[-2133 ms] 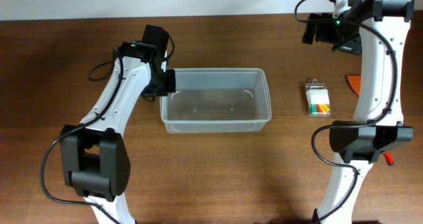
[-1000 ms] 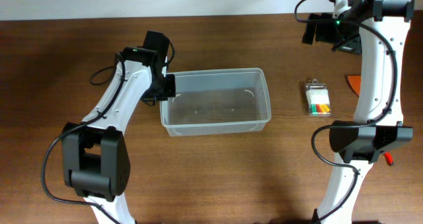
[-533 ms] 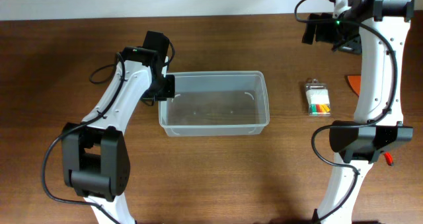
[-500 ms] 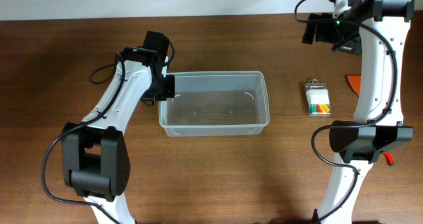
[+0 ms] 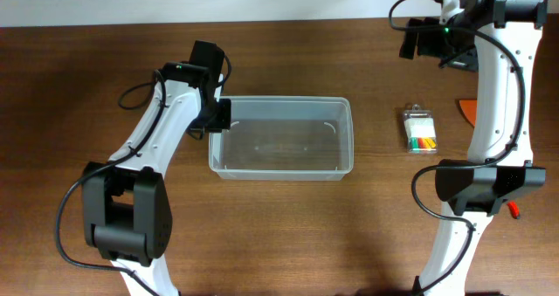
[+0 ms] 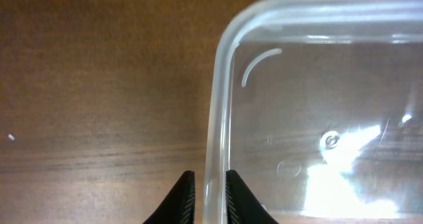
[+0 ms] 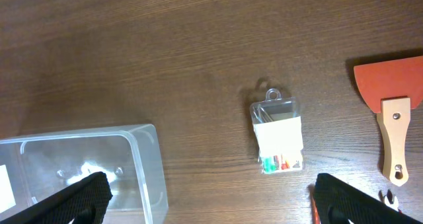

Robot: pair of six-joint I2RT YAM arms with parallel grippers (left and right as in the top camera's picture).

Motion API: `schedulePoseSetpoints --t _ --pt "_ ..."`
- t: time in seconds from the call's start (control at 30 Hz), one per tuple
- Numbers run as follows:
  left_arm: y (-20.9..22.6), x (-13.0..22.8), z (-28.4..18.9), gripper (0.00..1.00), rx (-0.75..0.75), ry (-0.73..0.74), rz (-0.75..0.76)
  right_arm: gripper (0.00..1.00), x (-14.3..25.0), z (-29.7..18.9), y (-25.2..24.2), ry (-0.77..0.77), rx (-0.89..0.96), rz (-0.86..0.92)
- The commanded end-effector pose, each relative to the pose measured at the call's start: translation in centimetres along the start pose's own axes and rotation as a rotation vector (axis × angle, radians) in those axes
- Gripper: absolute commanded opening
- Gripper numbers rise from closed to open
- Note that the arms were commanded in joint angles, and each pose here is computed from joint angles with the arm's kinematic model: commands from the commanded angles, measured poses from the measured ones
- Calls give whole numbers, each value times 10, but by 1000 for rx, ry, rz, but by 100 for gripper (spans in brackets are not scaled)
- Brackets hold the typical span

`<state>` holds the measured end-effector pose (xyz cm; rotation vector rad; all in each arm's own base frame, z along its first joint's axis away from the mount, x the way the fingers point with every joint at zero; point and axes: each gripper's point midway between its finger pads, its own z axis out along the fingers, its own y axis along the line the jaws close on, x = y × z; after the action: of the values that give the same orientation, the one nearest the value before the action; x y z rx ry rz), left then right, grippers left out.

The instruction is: Pack container

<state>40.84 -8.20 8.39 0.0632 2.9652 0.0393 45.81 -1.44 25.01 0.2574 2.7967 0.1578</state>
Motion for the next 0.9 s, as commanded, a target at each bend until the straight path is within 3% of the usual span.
schedulePoseSetpoints --t 0.0,0.27,0.4,0.5,0.67,0.7,0.87 --pt "0 -6 -5 20 -5 -35 16 99 1 -6 -4 -9 14 0" --pt "-3 -38 -43 26 16 -159 8 99 1 -7 -4 -9 12 0" --pt "-1 -56 -82 34 32 -264 -5 99 1 -9 -2 -15 4 -1" --pt "6 -63 -113 48 36 -343 -22 99 0 -15 -2 -29 4 -3" --pt "45 -60 -160 95 -59 -445 -89 99 -1 -35 -16 -83 90 -4" --pt "54 -57 -167 99 -76 -455 -105 99 -1 -41 -19 -97 110 -11" --pt "91 -38 -185 99 -120 -447 -178 99 4 -66 -22 -137 114 -98"
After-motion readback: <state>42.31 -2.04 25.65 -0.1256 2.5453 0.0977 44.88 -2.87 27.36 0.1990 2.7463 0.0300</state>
